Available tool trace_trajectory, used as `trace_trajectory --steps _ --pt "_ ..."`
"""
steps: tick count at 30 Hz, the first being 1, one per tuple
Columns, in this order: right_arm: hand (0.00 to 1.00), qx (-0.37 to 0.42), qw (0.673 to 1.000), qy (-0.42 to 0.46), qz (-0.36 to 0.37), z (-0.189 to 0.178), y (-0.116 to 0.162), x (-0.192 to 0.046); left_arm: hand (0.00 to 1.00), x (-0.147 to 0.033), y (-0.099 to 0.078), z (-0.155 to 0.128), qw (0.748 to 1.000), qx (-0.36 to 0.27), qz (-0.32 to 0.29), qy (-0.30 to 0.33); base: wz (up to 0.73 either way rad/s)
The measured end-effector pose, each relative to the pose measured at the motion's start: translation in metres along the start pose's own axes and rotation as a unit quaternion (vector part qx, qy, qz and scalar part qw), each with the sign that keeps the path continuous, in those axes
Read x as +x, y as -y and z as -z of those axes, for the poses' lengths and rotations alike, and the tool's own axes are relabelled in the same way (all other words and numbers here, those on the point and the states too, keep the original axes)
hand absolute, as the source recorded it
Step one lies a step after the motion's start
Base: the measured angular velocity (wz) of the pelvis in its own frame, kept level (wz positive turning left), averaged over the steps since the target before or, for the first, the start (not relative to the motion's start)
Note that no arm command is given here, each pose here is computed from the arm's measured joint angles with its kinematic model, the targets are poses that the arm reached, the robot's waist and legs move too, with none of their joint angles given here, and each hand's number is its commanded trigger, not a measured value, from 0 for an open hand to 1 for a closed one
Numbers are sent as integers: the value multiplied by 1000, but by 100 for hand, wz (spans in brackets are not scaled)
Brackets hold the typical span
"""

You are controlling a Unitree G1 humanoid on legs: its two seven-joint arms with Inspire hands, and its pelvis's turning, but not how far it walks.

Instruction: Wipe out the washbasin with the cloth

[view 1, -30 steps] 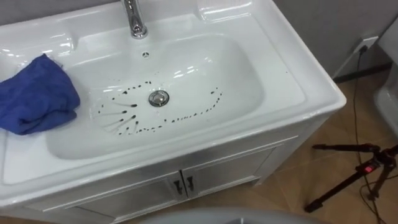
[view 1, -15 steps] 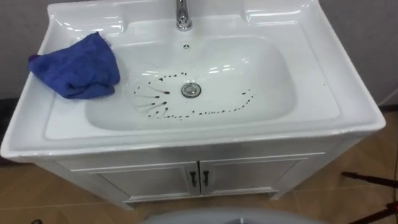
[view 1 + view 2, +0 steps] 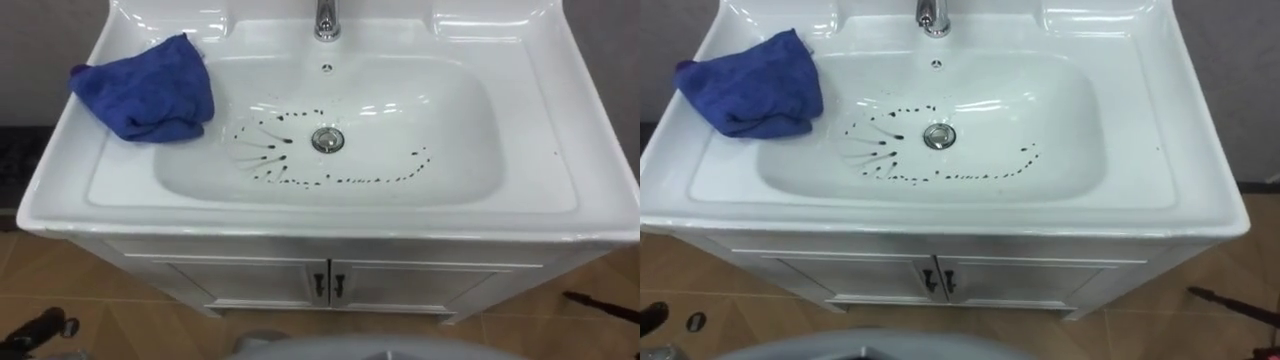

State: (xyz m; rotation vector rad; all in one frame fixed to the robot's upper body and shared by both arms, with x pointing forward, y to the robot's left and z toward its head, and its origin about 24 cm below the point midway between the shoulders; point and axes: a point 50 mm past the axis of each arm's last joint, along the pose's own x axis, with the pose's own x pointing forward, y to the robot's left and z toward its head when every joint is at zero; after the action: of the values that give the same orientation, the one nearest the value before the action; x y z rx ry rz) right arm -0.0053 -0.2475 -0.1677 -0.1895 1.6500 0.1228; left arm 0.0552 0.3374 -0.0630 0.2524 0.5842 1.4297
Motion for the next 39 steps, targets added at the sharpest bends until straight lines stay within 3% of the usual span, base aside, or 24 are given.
trace_trajectory --steps 11,23,32,39 --pt "0 -5 1000 3 -4 7 -1 0 0 0 -5 -60 984 -130 -67 104 -1" --pt "0 -16 1000 9 -6 6 1 0 0 -7 -10 -110 955 -225 -74 180 0" --pt "0 -19 1000 15 -2 5 5 -1 0 -15 -16 -137 934 -263 -70 231 0" --pt "0 -29 999 26 0 3 8 -2 0 -23 -14 -150 925 -203 -58 316 -1"
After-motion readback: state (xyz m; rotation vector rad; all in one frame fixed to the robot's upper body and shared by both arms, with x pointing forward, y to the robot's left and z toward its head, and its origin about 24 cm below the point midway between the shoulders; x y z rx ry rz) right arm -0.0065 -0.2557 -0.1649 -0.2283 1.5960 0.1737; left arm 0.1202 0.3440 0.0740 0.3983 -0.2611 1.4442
